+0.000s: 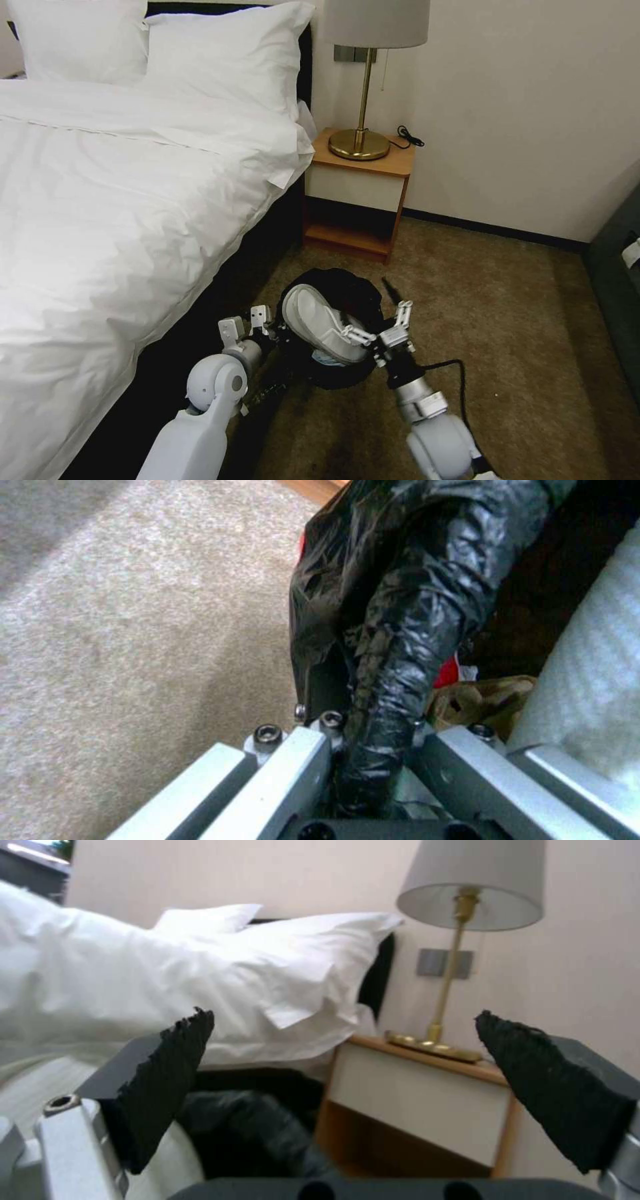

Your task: Pick up the trash bin, then pick up the garbage on the floor and place it into the trash bin.

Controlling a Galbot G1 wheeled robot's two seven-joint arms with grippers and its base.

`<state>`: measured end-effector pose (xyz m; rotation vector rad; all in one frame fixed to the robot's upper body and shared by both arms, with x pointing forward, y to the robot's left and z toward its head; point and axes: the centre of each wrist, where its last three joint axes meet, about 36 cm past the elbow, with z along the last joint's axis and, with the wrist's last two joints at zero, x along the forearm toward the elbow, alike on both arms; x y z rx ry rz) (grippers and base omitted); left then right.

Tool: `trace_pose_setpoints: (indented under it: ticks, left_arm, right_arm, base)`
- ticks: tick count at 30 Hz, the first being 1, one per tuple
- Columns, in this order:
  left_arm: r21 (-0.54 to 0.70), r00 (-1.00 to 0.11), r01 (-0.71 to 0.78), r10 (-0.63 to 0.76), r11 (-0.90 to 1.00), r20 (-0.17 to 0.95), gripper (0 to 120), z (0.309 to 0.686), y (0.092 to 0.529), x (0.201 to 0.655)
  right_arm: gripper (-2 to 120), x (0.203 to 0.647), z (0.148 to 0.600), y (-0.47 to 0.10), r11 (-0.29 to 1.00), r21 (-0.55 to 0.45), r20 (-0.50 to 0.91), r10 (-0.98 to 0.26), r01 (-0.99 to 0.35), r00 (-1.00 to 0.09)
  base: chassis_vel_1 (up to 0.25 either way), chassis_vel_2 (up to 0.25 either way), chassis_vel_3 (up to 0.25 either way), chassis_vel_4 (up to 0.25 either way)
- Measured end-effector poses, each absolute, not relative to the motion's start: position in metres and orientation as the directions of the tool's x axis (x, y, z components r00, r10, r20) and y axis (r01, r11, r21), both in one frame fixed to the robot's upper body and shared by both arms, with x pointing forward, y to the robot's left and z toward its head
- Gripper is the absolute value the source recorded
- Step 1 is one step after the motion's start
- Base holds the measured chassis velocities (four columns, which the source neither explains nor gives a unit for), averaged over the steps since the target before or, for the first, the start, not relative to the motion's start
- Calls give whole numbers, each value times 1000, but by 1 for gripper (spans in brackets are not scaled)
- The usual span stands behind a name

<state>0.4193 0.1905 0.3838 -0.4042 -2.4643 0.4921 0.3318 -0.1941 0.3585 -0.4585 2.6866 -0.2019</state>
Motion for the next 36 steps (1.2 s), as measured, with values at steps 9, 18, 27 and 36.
trace_pose_setpoints:
  ticks: [9, 18, 27, 36]
  left_arm:
    - [-432, -773, 216, 424, 876, 472, 0, 389, 178, 422]
    - [-453, -751, 283, 489, 845, 443, 0, 394, 148, 429]
    - [-484, -751, 311, 524, 818, 403, 0, 406, 127, 441]
    - [-504, -731, 345, 564, 791, 384, 0, 410, 101, 458]
  right_arm:
    - [100, 330, 376, -222, 954, -230, -388, -272, -193, -881]
    - [100, 334, 378, -254, 974, -222, -387, -131, -45, -913]
    - [100, 346, 350, -264, 980, -192, -332, -22, 45, -943]
    - [100, 352, 339, -270, 978, -163, -312, 72, 128, -947]
  base:
    - [0, 0, 0, 0]
    - [0, 0, 0, 0]
    - [0, 0, 0, 0]
    - [0, 0, 0, 0]
